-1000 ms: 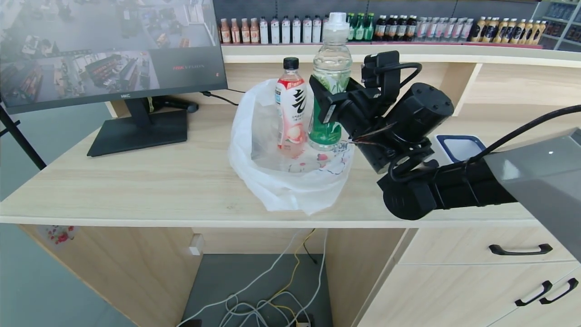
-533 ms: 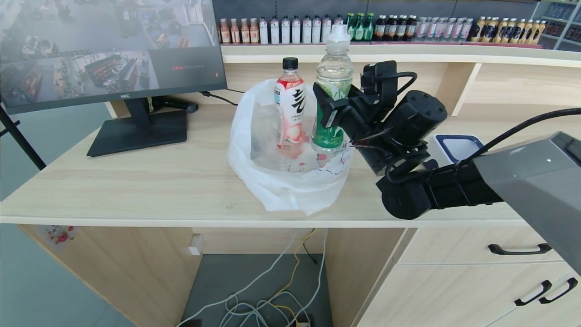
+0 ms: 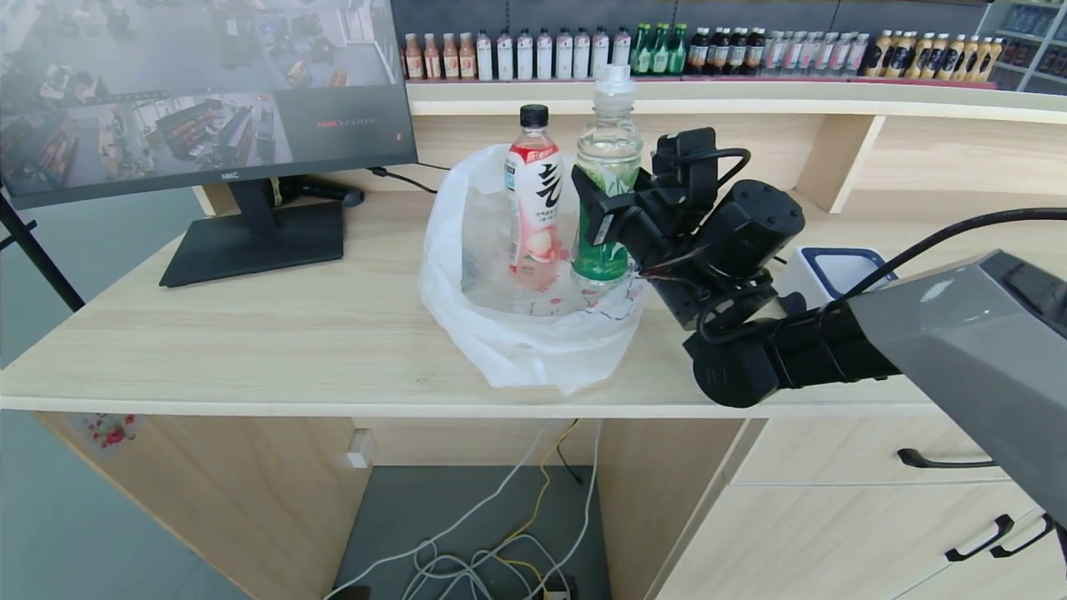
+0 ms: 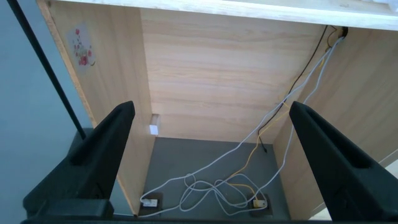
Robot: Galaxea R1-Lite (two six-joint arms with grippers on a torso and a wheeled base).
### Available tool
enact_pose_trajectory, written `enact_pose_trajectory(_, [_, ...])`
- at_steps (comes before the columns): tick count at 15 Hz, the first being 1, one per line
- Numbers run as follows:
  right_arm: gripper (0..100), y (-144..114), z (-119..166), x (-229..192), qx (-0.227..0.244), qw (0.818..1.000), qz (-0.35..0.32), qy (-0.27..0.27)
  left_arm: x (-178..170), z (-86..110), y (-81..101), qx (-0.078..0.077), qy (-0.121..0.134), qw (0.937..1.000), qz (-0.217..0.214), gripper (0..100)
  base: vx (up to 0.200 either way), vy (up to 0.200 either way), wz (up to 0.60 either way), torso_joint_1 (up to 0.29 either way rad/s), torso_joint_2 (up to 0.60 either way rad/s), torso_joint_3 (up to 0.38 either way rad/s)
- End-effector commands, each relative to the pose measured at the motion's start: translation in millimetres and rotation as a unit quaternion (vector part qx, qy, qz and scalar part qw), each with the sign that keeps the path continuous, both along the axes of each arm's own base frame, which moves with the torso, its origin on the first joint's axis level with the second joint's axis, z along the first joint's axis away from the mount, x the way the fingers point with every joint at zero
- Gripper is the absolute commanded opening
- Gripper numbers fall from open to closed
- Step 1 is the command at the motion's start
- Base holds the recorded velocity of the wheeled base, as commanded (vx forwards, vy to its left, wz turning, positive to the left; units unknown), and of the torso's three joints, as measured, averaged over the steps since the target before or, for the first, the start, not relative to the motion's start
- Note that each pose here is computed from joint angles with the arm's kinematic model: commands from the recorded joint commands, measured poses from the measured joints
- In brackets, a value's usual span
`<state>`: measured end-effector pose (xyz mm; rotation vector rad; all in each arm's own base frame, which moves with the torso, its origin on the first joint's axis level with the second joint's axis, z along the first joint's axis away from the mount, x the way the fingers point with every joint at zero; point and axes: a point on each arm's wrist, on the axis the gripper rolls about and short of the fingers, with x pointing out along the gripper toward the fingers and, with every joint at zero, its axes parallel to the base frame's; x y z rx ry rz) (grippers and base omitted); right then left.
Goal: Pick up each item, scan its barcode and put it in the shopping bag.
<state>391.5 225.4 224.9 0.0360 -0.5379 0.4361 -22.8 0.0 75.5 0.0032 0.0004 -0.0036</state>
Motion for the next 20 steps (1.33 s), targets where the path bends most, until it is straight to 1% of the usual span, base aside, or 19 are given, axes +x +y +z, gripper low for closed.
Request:
enact_pose_trajectory(1, [0, 2.6, -9.0, 3.3, -0.006, 1.0, -0.002, 0.007, 0.0, 0.0, 0.0, 0.0, 0.0, 1.0, 0.0, 100, 0.0, 0.0, 0.0, 0.0, 0.0, 0.0])
enact_pose_trajectory(4, [0, -6.0, -10.4, 8.1, -0.015, 1.0, -0.019, 0.007, 0.0, 0.0, 0.0, 0.0, 0.0, 1.0, 0.0, 100, 0.0, 0.0, 0.0, 0.0, 0.0, 0.0])
enact_pose_trajectory(7, [0, -8.5, -12.1, 10.5, -0.018, 1.0, -0.02, 0.012, 0.0, 0.0, 0.0, -0.001, 0.0, 1.0, 0.0, 100, 0.0, 0.0, 0.0, 0.0, 0.0, 0.0])
enact_pose_trajectory(12, [0, -11.6, -24.4, 10.4, -0.026, 0.999, -0.018, 0.028, 0.0, 0.0, 0.0, -0.001, 0.0, 1.0, 0.0, 100, 0.0, 0.0, 0.0, 0.0, 0.0, 0.0])
enact_pose_trajectory(14, [0, -13.2, -34.0, 8.9, -0.032, 0.998, -0.018, 0.041, 0.0, 0.0, 0.0, -0.001, 0.0, 1.0, 0.0, 100, 0.0, 0.0, 0.0, 0.0, 0.0, 0.0])
enact_pose_trajectory(18, [0, -20.8, -36.6, 10.8, -0.031, 0.998, -0.026, 0.041, 0.0, 0.0, 0.0, -0.001, 0.0, 1.0, 0.0, 100, 0.0, 0.0, 0.0, 0.0, 0.0, 0.0])
enact_pose_trajectory(20, [0, -22.6, -41.8, 8.1, -0.021, 0.998, -0.012, 0.049, 0.0, 0.0, 0.0, -0.001, 0.0, 1.0, 0.0, 100, 0.0, 0.0, 0.0, 0.0, 0.0, 0.0])
